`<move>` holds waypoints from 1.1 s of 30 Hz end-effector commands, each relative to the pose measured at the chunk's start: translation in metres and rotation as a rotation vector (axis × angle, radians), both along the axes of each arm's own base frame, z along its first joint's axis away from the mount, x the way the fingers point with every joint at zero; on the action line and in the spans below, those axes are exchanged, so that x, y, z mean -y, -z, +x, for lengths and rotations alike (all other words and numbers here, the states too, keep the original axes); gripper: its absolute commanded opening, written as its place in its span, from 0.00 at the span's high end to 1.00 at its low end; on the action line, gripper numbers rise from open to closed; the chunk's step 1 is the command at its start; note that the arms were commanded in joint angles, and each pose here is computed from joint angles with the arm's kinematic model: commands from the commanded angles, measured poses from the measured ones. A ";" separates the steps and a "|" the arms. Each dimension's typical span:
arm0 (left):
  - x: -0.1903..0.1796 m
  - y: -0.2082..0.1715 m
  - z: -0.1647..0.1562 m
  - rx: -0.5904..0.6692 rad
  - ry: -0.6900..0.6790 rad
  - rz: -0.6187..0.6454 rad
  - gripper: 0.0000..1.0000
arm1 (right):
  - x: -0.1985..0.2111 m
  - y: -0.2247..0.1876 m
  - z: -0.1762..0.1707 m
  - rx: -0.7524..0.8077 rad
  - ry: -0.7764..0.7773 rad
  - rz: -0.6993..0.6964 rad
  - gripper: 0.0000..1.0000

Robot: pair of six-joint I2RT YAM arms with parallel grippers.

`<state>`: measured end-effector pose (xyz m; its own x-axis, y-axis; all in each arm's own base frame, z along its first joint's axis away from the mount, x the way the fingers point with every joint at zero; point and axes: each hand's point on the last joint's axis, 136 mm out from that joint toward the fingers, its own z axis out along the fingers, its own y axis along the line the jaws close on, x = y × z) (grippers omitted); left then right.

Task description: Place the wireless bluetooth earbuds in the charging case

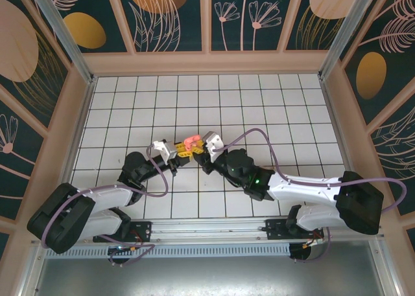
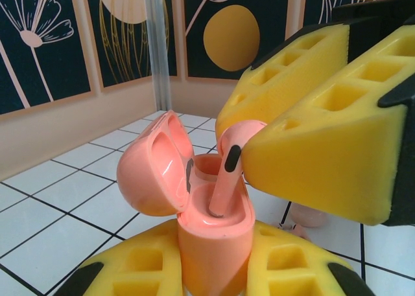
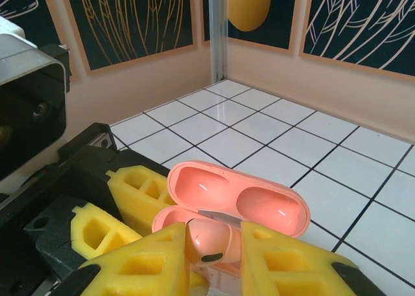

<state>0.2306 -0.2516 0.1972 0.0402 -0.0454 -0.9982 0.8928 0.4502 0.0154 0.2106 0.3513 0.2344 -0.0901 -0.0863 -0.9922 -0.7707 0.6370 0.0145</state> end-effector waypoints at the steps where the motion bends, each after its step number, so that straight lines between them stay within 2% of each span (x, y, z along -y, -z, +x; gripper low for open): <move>1: 0.002 -0.036 0.001 0.120 -0.003 -0.049 0.85 | -0.001 0.012 -0.002 0.004 0.002 -0.095 0.78; 14: 0.003 -0.033 0.003 0.148 -0.035 -0.021 0.86 | 0.002 0.023 0.006 -0.063 0.063 -0.122 0.79; 33: 0.003 -0.030 0.007 0.192 -0.119 0.021 0.87 | 0.014 0.031 0.018 -0.192 0.195 -0.070 0.79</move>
<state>0.2394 -0.2534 0.1871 0.1030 0.0599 -0.9929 0.8353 0.5368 0.1190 0.2228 0.3452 0.2223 -0.2389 -0.0893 -0.9669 -0.6809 0.7254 0.1013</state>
